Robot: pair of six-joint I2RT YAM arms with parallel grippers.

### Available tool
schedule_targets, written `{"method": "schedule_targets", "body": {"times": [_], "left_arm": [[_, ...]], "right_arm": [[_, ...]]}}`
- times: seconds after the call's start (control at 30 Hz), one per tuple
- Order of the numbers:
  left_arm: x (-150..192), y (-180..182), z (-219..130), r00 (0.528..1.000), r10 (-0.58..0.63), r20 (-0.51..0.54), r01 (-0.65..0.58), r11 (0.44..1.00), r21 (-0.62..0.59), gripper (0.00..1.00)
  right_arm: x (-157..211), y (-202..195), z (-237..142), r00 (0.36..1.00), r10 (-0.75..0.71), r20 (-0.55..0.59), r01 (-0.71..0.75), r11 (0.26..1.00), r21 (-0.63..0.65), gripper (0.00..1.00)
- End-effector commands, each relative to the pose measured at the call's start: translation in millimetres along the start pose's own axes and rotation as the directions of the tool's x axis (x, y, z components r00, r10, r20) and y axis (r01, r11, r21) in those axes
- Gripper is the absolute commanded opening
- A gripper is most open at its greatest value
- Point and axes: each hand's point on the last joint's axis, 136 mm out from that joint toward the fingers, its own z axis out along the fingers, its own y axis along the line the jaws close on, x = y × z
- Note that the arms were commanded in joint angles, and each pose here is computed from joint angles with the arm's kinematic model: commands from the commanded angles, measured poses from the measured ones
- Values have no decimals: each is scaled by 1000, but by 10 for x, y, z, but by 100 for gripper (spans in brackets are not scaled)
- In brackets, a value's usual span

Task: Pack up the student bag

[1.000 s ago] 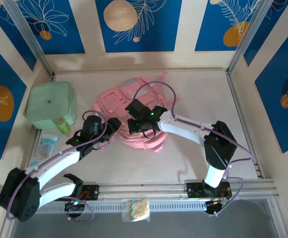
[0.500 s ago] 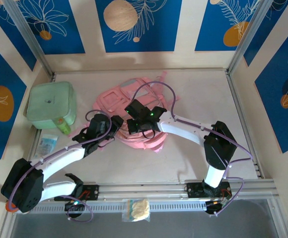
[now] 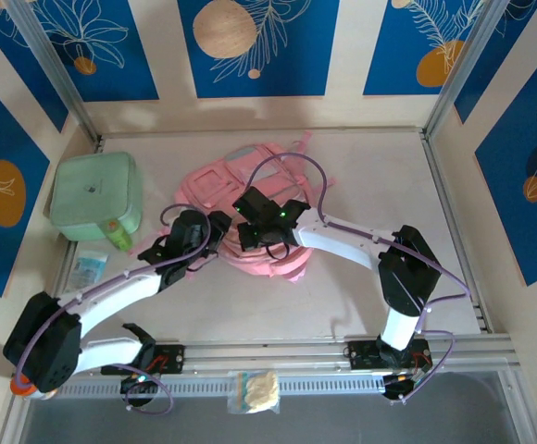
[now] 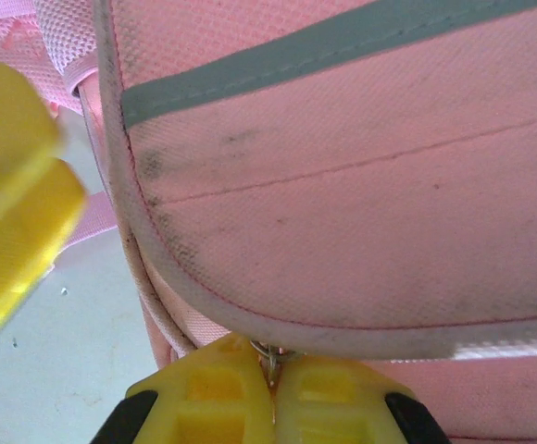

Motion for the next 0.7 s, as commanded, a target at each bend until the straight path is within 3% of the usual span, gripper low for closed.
{"method": "schedule_targets", "body": {"times": [0.0,0.3,0.67], "left_arm": [[-214,-194,-232,995,-3,100,1,1000,17,54],[110,-452,122,998,-52,-23,54,995,84,52],[248,-220,432,992,-120,-30,121,993,11,46]], "right_arm": [[-28,20,-89,1000,-10,17,10,999,-33,0],[-49,27,-78,1000,-5,26,7,998,-56,0],[-112,62,-120,999,-12,42,15,997,-73,0]]}}
